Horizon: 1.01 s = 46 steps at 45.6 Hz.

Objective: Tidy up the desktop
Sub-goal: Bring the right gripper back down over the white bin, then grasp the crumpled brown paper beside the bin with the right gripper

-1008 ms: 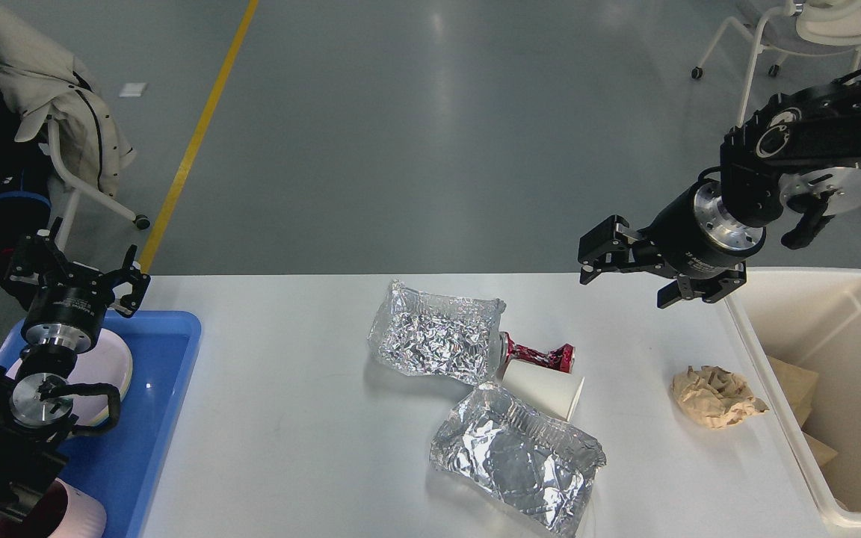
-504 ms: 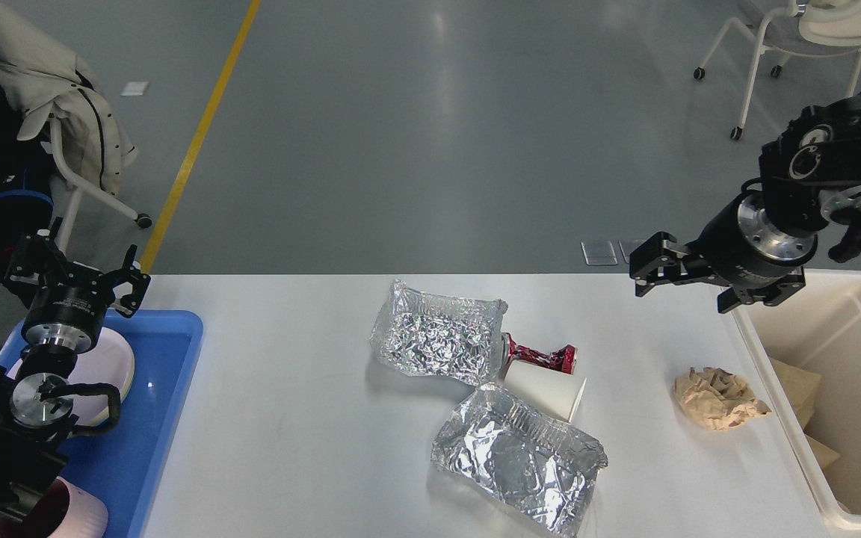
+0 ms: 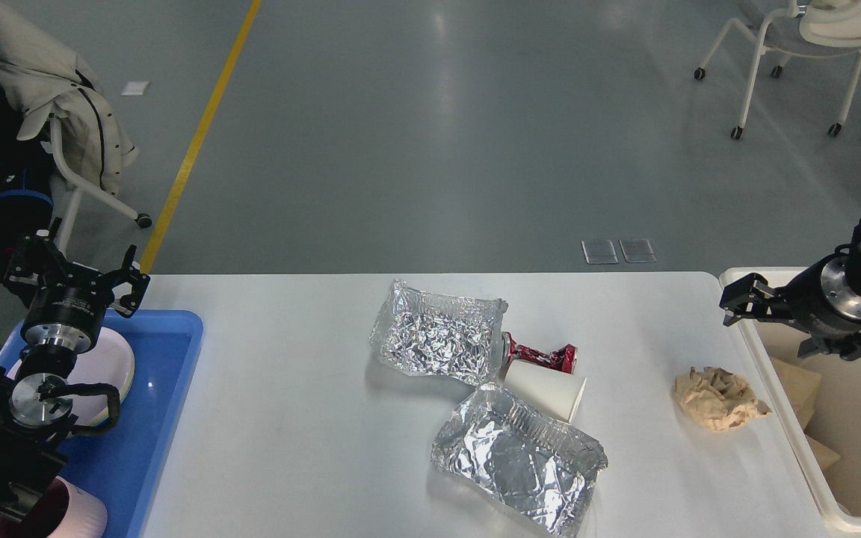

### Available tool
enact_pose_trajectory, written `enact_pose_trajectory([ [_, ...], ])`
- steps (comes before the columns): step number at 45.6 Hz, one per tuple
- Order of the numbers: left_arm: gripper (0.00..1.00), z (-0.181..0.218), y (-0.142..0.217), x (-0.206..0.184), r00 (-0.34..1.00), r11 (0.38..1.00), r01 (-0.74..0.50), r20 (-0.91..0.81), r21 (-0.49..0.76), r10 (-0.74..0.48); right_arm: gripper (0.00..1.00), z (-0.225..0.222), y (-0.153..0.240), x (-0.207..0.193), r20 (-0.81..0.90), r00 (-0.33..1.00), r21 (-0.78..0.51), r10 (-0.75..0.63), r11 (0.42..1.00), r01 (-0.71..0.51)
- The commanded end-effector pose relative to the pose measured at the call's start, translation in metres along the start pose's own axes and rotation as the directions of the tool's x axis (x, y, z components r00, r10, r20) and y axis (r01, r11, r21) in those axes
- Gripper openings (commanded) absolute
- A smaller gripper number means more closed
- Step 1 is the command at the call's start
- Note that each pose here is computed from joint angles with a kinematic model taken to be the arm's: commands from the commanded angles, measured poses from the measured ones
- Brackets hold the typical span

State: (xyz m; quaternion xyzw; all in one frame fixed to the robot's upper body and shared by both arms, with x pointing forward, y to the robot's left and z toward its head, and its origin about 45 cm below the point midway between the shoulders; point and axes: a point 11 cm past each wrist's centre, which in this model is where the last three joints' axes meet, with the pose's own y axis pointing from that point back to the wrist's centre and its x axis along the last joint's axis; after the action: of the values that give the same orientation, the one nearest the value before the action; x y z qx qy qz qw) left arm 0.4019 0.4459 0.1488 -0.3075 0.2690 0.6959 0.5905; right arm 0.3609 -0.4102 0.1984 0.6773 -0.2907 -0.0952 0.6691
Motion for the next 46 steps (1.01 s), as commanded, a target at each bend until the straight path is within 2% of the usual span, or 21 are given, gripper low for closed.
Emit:
enact_pose_trajectory([
  [1, 0.98, 0.001, 0.000, 0.000, 1.000, 1.000, 0.000, 0.001, -0.001, 0.000, 1.00, 0.004, -0.028, -0.009, 0.072, 0.997, 0.021, -0.020, 1.000, 0.018],
  [9, 0.98, 0.001, 0.000, 0.000, 1.000, 1.000, 0.000, 0.001, -0.001, 0.000, 1.00, 0.025, -0.054, -0.018, 0.141, 0.990, 0.006, -0.026, 1.000, 0.026],
  [19, 0.98, 0.000, 0.000, 0.000, 1.000, 1.000, 0.000, 0.000, 0.000, 0.000, 1.00, 0.025, -0.081, -0.039, 0.195, 0.979, 0.042, -0.061, 0.998, 0.054],
  [24, 0.98, 0.000, 0.000, 0.000, 1.000, 1.000, 0.000, 0.000, 0.000, 0.000, 0.96, 0.027, -0.093, -0.047, 0.203, 0.977, 0.031, -0.060, 0.998, 0.055],
  [26, 0.98, 0.000, 0.000, 0.000, 1.000, 1.000, 0.000, 0.001, 0.001, 0.000, 0.88, 0.028, -0.097, -0.049, 0.203, 0.977, 0.024, -0.057, 0.998, 0.053],
  [27, 0.98, 0.001, 0.000, 0.000, 1.000, 1.000, 0.000, 0.001, -0.001, 0.000, 0.80, 0.028, -0.099, -0.050, 0.205, 0.977, 0.021, -0.052, 0.999, 0.049],
  [31, 0.98, 0.000, 0.000, 0.000, 1.000, 1.000, 0.000, 0.000, 0.000, 0.000, 0.40, 0.025, -0.104, -0.052, 0.202, 0.979, 0.020, -0.032, 0.999, 0.028],
  [37, 0.98, 0.000, 0.000, 0.000, 1.000, 1.000, 0.000, 0.000, 0.000, 0.000, 0.00, 0.022, -0.105, -0.053, 0.193, 0.981, 0.020, -0.029, 0.999, 0.026],
  [46, 0.98, 0.001, 0.000, 0.000, 1.000, 1.000, 0.000, 0.001, -0.001, 0.000, 0.00, 0.021, -0.106, -0.054, 0.186, 0.982, 0.013, -0.025, 1.000, 0.023],
])
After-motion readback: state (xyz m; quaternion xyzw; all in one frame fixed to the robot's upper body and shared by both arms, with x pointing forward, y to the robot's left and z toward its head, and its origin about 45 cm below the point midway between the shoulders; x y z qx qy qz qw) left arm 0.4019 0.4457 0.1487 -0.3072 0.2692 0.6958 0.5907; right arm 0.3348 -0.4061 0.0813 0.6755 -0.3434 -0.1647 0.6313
